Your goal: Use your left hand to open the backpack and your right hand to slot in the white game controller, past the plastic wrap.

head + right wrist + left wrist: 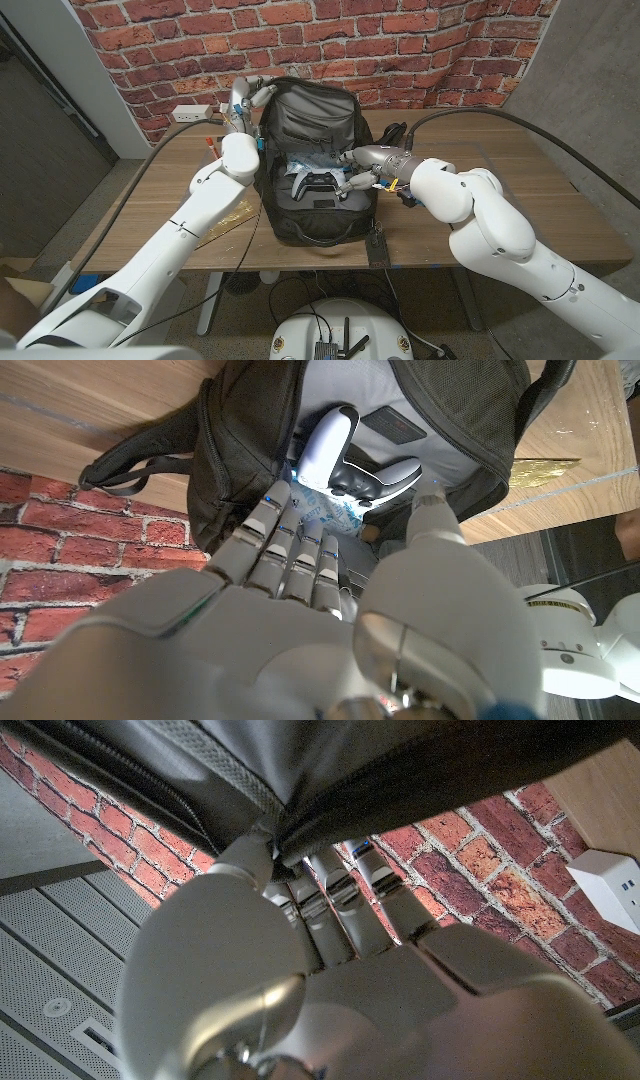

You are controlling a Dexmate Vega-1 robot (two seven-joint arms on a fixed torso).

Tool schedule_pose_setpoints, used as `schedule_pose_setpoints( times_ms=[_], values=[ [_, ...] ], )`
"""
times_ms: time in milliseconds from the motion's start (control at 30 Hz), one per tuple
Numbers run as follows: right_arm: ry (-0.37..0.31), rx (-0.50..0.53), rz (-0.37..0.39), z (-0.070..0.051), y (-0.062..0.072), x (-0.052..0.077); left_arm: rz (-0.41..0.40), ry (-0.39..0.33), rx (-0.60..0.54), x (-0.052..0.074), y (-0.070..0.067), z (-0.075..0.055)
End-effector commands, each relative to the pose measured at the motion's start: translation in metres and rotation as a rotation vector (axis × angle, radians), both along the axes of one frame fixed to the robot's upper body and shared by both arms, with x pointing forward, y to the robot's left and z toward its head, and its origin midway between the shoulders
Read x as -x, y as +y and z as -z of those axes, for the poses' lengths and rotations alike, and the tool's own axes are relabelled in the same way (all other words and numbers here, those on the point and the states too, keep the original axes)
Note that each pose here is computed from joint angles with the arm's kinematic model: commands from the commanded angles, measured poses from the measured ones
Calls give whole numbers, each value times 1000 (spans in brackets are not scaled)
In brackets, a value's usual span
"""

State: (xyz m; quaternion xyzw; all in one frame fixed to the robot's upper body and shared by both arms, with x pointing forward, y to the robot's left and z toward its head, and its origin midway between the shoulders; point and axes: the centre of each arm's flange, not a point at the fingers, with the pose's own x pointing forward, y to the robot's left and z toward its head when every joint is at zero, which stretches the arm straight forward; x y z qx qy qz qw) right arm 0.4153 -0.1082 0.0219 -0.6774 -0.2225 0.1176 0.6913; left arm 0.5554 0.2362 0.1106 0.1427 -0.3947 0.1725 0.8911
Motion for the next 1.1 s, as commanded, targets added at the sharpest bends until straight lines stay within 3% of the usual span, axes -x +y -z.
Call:
schedule_pose_setpoints(
  times_ms=[33, 400, 867, 1100],
  values=[
    [29, -42, 9, 1, -20, 7, 5, 20, -11, 1, -7, 4],
    [18, -66, 66, 3, -41, 9, -13, 52, 6, 12, -2, 16],
    [-33, -92, 143, -5, -72, 8, -13, 69, 26, 23, -3, 22],
    [-62, -119, 148, -10, -83, 1, -5, 80, 28, 31, -4, 26]
  ],
)
